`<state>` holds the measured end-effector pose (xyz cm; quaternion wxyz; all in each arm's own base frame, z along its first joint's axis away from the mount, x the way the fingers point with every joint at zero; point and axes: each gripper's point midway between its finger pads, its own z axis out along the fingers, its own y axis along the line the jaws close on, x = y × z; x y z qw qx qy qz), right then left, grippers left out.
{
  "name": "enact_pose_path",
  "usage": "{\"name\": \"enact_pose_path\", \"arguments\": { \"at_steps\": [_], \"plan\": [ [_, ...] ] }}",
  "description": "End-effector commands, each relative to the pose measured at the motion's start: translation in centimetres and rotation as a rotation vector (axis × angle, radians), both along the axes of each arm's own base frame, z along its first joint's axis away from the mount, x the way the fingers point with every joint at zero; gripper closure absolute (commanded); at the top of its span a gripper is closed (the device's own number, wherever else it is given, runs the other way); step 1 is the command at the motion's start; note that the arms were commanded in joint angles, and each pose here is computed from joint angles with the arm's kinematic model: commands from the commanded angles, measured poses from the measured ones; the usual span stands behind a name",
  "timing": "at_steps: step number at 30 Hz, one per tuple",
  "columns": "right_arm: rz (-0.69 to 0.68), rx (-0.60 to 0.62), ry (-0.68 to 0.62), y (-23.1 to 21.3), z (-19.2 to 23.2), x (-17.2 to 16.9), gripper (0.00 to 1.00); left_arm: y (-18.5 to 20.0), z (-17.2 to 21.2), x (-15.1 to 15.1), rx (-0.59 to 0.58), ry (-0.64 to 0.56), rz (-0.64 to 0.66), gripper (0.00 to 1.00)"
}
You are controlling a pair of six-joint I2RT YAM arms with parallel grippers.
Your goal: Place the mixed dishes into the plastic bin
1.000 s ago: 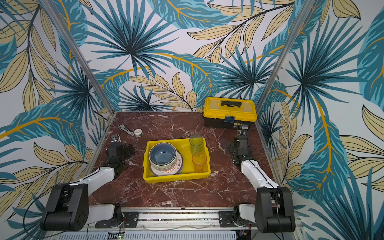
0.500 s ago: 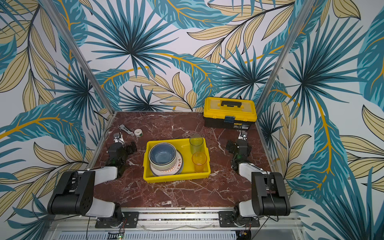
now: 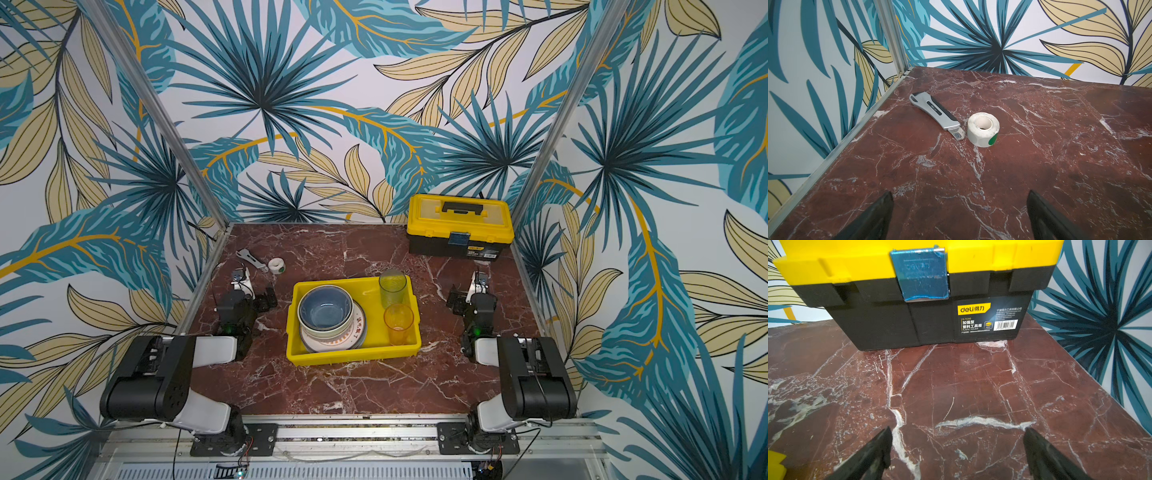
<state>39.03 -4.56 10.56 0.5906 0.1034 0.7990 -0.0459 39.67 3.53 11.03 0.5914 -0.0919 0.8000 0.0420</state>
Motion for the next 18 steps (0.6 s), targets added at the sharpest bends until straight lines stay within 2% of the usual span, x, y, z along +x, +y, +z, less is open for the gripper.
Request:
{"name": "enact_pose_path", "arguments": {
  "at_steps": [1, 18],
  "plan": [
    [0.025, -0.015, -0.044, 0.29, 0.82, -0.12, 0.00, 0.30, 0.61, 0.18, 0.012, -0.026, 0.000, 0.00],
    [0.023, -0.030, -0.025, 0.47, 0.70, 0.16, 0.00, 0.28, 0.59, 0.19, 0.011, -0.025, -0.002, 0.00]
  ]
}}
